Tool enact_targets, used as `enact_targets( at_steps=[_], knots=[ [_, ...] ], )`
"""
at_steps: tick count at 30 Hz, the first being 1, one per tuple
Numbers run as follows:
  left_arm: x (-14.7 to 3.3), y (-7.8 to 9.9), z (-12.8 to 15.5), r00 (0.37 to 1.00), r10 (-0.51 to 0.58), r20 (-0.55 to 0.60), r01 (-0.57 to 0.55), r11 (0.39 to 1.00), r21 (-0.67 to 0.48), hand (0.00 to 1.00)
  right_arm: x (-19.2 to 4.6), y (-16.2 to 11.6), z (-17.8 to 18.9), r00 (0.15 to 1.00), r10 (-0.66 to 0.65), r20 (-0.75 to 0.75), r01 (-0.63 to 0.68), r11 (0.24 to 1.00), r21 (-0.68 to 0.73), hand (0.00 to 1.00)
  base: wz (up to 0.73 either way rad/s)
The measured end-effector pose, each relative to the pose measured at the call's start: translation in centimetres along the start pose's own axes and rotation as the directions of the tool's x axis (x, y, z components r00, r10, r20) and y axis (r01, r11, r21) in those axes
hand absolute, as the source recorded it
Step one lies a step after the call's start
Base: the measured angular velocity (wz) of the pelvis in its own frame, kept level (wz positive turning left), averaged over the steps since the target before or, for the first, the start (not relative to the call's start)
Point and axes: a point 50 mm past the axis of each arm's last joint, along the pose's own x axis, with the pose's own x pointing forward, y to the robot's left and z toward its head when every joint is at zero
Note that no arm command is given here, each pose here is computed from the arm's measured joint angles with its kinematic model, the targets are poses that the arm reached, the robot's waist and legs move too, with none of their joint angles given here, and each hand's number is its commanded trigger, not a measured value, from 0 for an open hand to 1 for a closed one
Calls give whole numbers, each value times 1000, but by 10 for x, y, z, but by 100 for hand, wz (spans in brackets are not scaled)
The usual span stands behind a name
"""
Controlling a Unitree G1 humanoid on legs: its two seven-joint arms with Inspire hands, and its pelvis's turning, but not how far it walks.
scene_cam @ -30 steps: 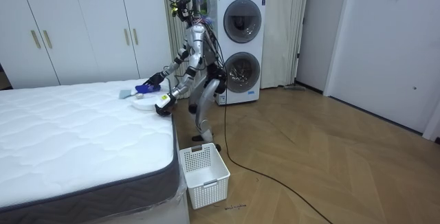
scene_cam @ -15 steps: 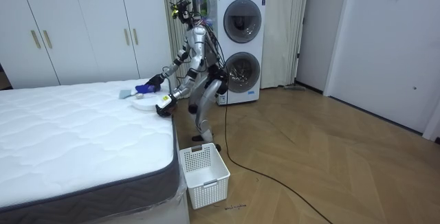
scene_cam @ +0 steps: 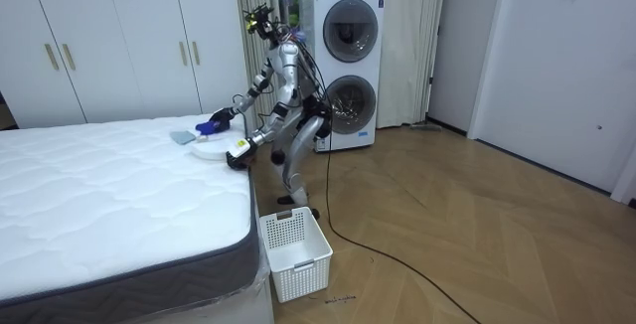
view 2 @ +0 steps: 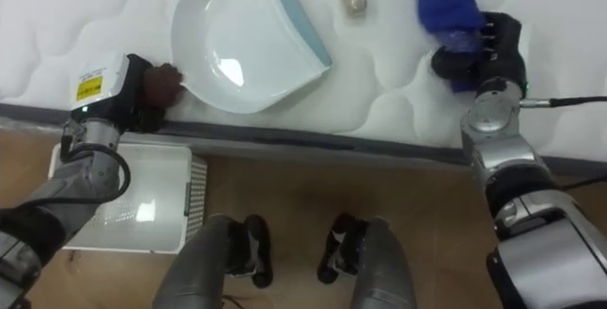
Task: Clean bed
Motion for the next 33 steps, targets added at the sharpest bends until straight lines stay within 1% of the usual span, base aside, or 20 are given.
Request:
enact_targets(
  at_steps=[5, 16, 26, 33],
  knots=[
    [0, 2, 0, 1000, 18, 0, -18, 1000, 1, 100, 0, 1, 2, 1000, -22, 6, 22, 999, -39, 100, 8],
    [3, 5, 0, 1000, 28, -3, -28, 1000, 8, 100, -2, 7, -1, 998, -36, -42, 37, 999, 25, 100, 3],
    [4, 6, 0, 1000, 28, -11, -28, 1000, -11, 100, -2, 5, -3, 998, -53, -45, 54, 998, 17, 100, 0],
    [3, 4, -2, 1000, 3, -23, -3, 1000, 2, 100, -3, 6, -4, 999, -46, -12, 45, 994, -101, 100, -1]
  ],
)
